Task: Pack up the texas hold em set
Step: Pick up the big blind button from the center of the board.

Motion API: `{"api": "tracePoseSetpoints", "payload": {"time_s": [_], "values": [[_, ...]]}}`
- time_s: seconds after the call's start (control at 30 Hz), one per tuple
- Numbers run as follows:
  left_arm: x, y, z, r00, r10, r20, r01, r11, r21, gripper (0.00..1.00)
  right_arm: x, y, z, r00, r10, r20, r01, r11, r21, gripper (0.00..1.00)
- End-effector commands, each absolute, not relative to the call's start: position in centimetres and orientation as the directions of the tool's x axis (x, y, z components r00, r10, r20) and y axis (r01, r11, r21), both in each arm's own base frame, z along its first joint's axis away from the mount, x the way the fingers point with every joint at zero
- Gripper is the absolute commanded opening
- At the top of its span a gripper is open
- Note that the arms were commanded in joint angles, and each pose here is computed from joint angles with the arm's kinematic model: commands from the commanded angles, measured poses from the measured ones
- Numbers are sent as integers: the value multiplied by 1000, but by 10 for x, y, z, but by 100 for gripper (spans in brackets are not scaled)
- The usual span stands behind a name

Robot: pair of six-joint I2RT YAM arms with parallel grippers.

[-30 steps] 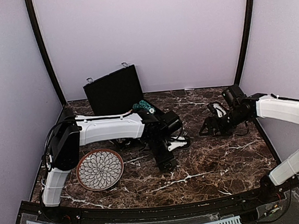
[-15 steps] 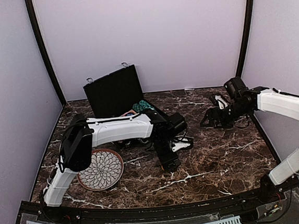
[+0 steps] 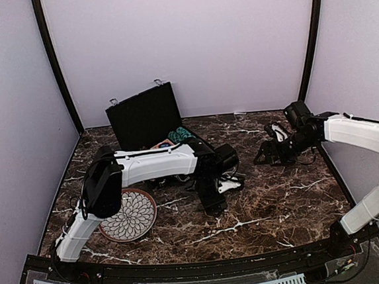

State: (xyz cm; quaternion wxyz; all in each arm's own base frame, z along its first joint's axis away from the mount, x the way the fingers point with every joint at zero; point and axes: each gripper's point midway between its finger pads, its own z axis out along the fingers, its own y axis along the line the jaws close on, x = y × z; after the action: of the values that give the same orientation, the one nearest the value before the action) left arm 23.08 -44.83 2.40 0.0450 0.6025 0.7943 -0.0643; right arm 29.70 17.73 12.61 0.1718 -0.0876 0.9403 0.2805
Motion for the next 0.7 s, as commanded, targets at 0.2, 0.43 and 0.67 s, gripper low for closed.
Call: {"api": "tracePoseSetpoints", "payload": {"time_s": [0.2,0.43,0.67], "values": [[201,-428,8,-286,958,-5,955,285,-80,68,298,181,118,-923,-90,-375,-287,808,515,85],[198,-430,-1,-299,954,-10,951,297,-86,62,297,182,117,-925,-92,-368,-287,803,522,85],[198,-429,-2,-308,951,-2,949,307,-69,56,297,182,117,-926,-89,-368,-285,803,524,85]]}}
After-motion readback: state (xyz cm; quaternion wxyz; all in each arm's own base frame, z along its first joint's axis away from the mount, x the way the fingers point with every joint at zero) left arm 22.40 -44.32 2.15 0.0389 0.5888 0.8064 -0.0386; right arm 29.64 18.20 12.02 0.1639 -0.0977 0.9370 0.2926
